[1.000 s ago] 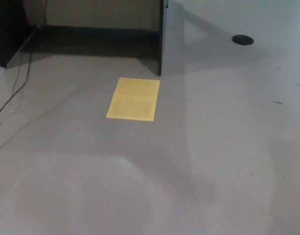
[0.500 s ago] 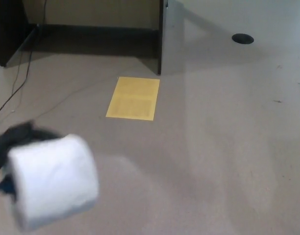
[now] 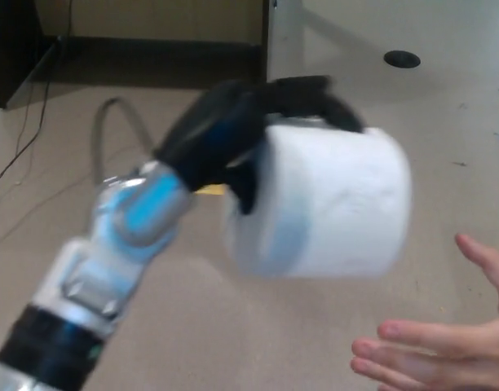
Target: A person is holding a toilet paper roll and the robot extends its left hand to grab the roll by inserting its thumb into the gap in the middle and brings its hand down by its side. Then it extends its arm again to hand the toilet paper roll back to the person.
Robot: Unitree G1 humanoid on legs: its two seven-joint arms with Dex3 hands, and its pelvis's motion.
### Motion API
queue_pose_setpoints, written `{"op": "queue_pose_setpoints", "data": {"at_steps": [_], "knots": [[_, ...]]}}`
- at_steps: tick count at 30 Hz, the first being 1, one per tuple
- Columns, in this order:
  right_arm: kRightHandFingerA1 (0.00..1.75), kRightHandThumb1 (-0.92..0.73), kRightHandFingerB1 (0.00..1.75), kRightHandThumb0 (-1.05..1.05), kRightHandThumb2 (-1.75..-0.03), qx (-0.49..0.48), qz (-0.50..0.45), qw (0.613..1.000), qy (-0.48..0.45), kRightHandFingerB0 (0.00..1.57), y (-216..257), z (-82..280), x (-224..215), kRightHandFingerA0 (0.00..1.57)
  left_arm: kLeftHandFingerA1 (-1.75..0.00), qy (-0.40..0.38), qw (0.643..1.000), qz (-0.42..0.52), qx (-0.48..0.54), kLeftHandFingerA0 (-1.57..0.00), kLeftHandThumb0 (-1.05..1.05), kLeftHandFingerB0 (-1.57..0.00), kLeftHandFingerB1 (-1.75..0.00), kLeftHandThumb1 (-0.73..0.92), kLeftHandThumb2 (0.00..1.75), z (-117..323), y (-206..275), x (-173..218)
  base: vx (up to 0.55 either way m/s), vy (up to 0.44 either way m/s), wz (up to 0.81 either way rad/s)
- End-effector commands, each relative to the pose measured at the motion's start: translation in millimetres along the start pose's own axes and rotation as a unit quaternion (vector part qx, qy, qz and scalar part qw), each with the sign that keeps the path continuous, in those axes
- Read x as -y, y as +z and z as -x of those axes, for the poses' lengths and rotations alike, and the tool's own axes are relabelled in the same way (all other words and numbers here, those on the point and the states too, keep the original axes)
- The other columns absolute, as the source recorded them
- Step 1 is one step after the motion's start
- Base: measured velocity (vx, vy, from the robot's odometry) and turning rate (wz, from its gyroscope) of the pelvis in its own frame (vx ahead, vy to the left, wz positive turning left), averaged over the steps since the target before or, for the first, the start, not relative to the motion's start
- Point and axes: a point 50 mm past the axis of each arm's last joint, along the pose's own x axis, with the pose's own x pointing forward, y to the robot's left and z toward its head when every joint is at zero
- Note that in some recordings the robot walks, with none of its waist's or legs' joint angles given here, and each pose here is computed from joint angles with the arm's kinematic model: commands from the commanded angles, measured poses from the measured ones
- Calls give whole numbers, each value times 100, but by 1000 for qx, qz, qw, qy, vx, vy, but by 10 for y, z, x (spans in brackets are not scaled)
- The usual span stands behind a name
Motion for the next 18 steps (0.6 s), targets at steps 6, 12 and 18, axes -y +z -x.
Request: {"op": "queue_pose_setpoints", "data": {"at_steps": [6,12,18], "knots": [[56,-73,45,-44,-62,-4,4,1000,3,54,-25,-2,41,69,-153,-29,999,2,19,-80,-15,-73,-125,79,68,-330,280,269,0,0,0],[55,-73,44,-43,-62,-7,-2,1000,5,54,-36,11,16,68,-157,-45,997,9,54,-77,-15,-74,-126,75,65,-353,425,458,0,0,0],[54,-73,45,-42,-62,-4,5,1000,5,56,-27,2,32,68,-149,-67,996,14,52,-74,-17,-82,-99,70,62,-250,479,539,0,0,0]]}}
